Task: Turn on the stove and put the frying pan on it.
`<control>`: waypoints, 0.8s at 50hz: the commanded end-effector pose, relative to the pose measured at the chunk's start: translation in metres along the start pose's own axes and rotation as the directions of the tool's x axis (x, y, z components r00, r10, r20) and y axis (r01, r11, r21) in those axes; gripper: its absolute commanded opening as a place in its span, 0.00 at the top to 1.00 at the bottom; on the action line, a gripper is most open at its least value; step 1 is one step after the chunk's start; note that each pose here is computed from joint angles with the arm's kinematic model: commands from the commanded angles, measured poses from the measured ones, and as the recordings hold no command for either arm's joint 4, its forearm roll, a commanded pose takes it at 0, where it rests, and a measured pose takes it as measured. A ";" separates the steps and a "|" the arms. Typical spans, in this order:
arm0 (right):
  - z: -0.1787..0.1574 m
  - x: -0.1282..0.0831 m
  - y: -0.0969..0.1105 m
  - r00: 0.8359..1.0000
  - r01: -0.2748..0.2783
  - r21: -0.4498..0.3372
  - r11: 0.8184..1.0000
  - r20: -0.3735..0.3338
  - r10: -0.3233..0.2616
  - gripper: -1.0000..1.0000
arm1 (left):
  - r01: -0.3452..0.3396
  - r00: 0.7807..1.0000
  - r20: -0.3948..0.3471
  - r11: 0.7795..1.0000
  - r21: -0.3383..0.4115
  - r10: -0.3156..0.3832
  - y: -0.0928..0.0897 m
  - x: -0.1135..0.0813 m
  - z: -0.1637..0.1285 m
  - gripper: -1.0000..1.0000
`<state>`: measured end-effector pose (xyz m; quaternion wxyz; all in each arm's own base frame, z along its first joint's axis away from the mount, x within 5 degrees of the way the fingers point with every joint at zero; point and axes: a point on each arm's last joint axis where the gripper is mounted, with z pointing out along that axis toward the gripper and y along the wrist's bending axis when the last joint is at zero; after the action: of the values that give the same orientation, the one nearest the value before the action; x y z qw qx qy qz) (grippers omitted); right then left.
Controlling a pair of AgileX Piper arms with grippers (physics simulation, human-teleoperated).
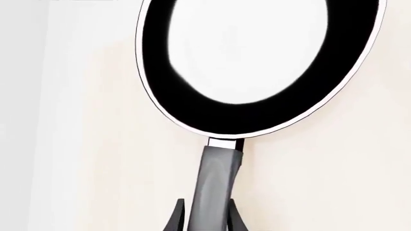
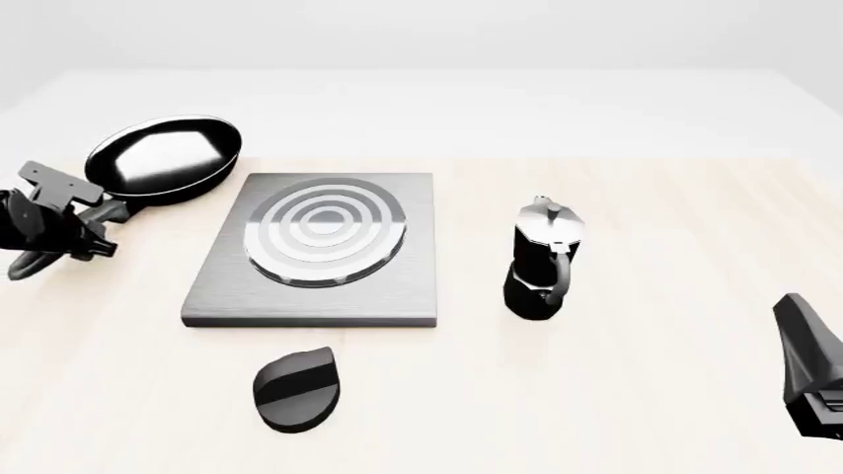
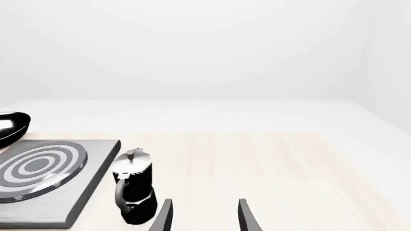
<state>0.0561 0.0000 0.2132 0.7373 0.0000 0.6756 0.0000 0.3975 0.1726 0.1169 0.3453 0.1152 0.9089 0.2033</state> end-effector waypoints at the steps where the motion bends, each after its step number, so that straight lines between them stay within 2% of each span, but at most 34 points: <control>1: 0.000 0.000 0.000 1.000 0.000 0.000 1.000 0.000 0.000 0.00 | 0.037 0.999 0.001 0.999 0.002 -0.037 -0.002 -0.002 -0.003 1.00; 20: 0.000 0.000 0.000 1.000 0.000 0.000 1.000 0.000 0.000 0.00 | 0.051 0.997 0.050 0.999 -0.002 -0.051 -0.001 -0.025 -0.039 1.00; 21: 0.000 0.000 0.000 1.000 0.000 0.000 1.000 0.000 0.000 0.00 | 0.048 0.996 0.073 0.999 -0.003 -0.048 -0.004 -0.032 -0.048 1.00; 26: 0.000 0.000 0.000 1.000 0.000 0.000 1.000 0.000 0.000 0.00 | 0.063 0.994 0.086 0.998 -0.004 -0.062 -0.002 -0.039 -0.059 1.00; 40: 0.000 0.000 0.000 1.000 0.000 0.000 1.000 0.000 0.000 0.00 | 0.049 0.990 0.136 0.999 -0.005 -0.048 -0.010 -0.048 -0.089 1.00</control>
<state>0.0561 0.0000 0.2132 0.7373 0.0000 0.6756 0.0000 0.3775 0.1333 0.1708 0.3692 0.1551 0.8929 0.2058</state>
